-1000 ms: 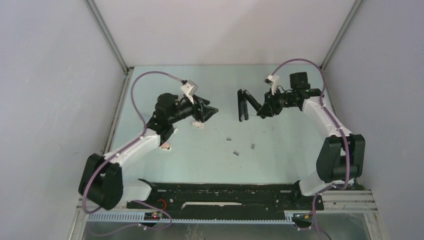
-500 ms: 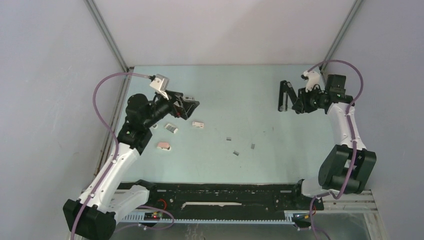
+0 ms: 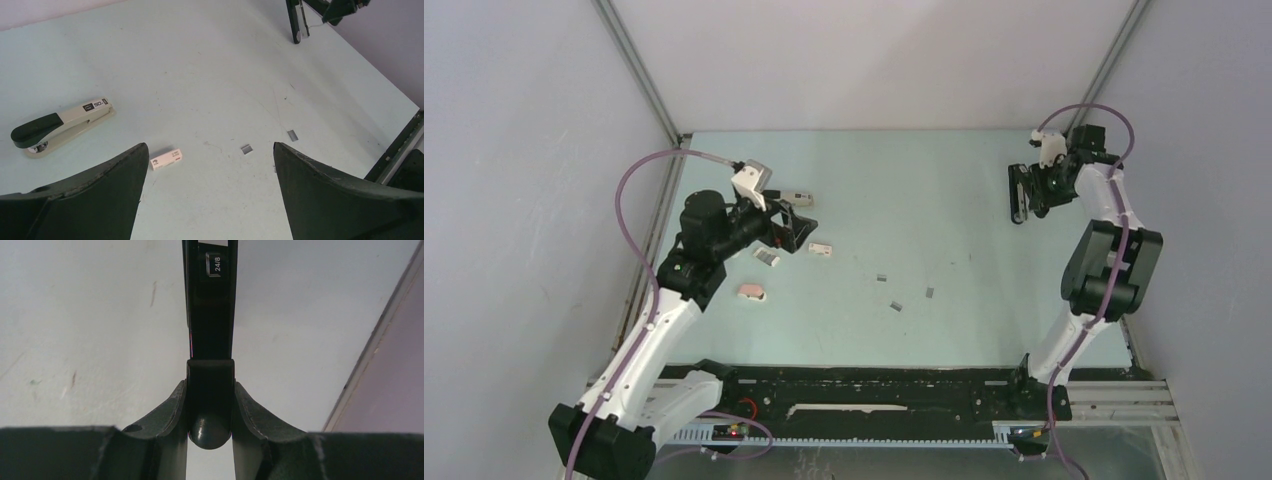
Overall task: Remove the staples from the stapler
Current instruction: Place the stapler at the center of the board.
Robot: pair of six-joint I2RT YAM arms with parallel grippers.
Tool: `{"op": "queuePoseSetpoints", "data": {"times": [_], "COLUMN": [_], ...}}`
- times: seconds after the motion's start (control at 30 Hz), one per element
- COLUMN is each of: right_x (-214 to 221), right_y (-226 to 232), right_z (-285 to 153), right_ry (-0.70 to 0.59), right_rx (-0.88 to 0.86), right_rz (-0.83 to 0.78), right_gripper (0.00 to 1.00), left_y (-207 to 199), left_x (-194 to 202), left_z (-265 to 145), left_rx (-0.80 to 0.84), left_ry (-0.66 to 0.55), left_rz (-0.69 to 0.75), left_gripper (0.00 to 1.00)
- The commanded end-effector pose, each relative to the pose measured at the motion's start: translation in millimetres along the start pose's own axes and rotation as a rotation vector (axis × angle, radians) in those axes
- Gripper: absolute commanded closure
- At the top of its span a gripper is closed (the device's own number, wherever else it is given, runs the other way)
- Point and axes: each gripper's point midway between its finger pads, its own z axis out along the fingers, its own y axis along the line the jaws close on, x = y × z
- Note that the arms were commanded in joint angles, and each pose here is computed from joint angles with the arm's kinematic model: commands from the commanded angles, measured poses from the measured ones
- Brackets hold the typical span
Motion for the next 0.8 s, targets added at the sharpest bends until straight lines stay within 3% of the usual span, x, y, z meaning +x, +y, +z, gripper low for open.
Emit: {"op": "queuePoseSetpoints", "data": {"times": [0.0, 0.53, 0.67, 0.77], "right_x": [-37, -59, -57, -58], "right_y": [-15, -1, 1, 1], "right_z": [4, 75, 81, 79], "right_ry": [-0.025, 0.063, 0.075, 0.073], "right_rx": [0.075, 0.105, 0.108, 0.109], "right_rz": [-0.016, -0.047, -0.043, -0.037], "right_gripper": [1.00, 0.85, 0.73, 0.55], "left_y": [1, 0, 0, 1], "left_x": [1, -1, -2, -2], "left_z": [-7, -12, -13, -12], "left_rx": [-0.006, -0.011, -0.013, -0.015], "left_ry": [-0.015, -0.023, -0.026, -0.025], "left_rz": [0.041, 0.063, 0.063, 0.065], "left_gripper": [0.00, 0.00, 0.00, 0.00]}}
